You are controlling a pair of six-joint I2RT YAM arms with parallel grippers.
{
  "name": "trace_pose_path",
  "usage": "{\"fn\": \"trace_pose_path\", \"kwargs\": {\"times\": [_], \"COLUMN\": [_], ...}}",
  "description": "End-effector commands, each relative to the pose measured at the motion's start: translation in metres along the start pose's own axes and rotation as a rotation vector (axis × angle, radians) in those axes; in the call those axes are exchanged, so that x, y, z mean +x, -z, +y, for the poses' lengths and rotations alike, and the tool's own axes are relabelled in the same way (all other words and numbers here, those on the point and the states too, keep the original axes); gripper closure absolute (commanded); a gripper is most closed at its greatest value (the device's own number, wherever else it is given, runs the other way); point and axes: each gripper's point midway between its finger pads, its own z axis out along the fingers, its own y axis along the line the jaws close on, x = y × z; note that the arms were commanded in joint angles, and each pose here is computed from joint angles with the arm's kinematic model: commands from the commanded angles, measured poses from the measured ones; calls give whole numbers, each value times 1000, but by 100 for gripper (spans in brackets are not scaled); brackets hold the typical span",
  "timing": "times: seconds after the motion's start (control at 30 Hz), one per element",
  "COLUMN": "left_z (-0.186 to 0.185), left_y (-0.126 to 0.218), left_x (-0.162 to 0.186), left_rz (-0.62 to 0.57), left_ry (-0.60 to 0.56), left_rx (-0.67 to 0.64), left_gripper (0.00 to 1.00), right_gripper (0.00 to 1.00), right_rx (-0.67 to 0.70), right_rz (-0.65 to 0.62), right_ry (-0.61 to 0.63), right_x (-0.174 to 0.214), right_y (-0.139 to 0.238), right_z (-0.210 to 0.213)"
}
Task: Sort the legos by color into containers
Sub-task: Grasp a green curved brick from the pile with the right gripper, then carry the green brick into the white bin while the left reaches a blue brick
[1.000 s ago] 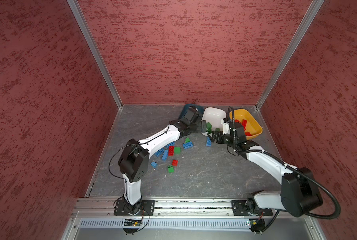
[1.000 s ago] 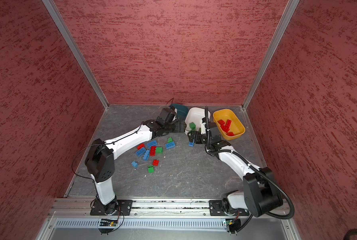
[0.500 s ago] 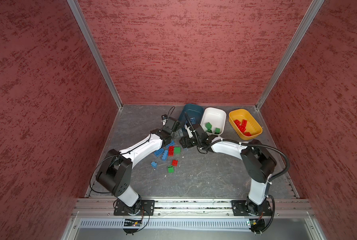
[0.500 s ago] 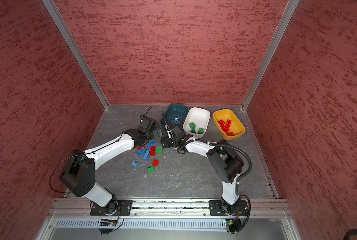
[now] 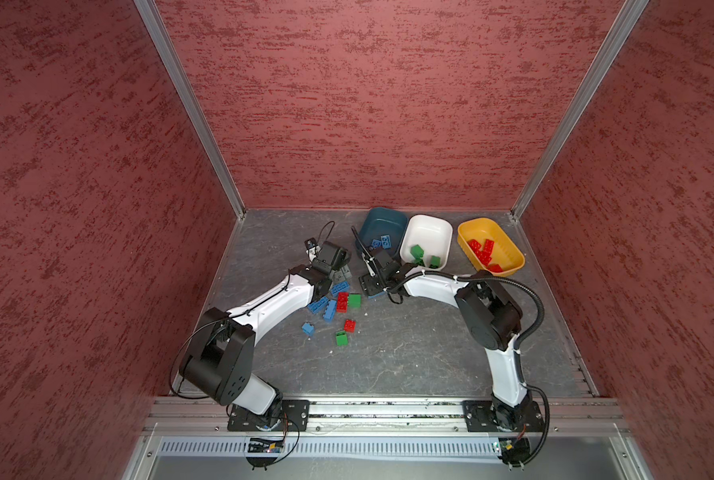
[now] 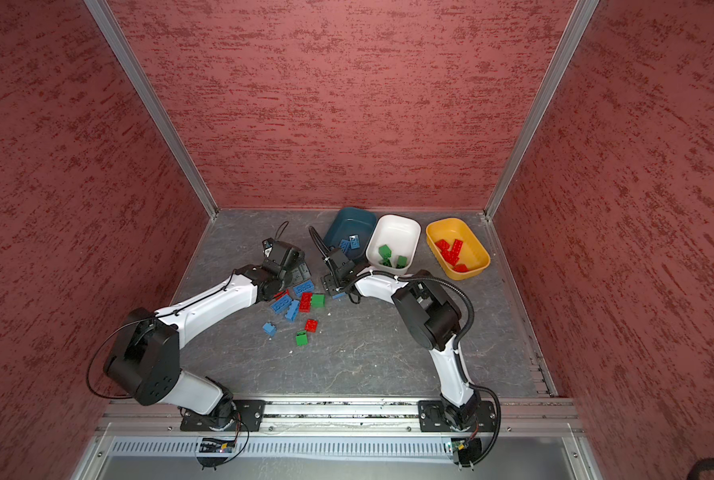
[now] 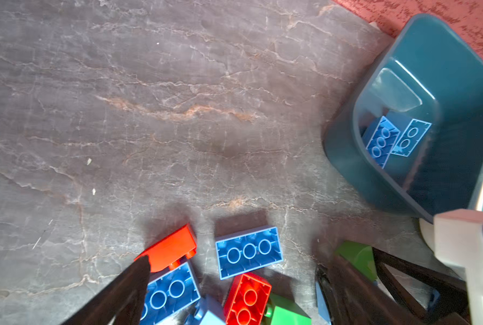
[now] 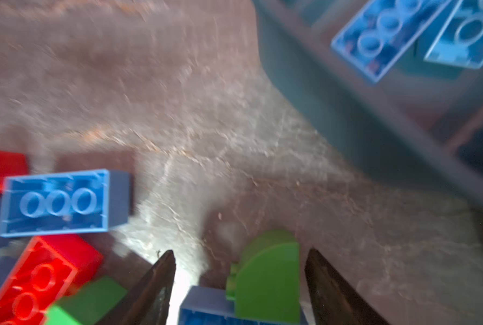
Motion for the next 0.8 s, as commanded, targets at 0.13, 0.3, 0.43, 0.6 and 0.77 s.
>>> {"fn": "trace_pose_path", "kwargs": {"times": [0.13, 0.3, 0.43, 0.6, 0.77], "left_z": [4, -2, -6, -15, -35], "left_y": [1, 0, -1, -2, 0], "left_x": [0, 3, 6, 10, 13], "left_rz": [-2, 1, 6, 4, -8], "left_ry": [11, -23, -47, -89, -147], "left_rx": [-16, -9, -13, 5, 45], "left_gripper": [1, 1, 1, 1, 1], "right_gripper": [42, 54, 62, 66, 70], "right_rx": [22, 46, 31, -4, -51], "right_rz": [24, 24, -10, -100, -242], "right_ry": [18, 16, 23, 8, -22], "right_x": [0, -6, -7, -14, -28], "right_y": [-12, -12, 5, 37, 79], "right_z": [-2, -5, -6, -7, -15]}}
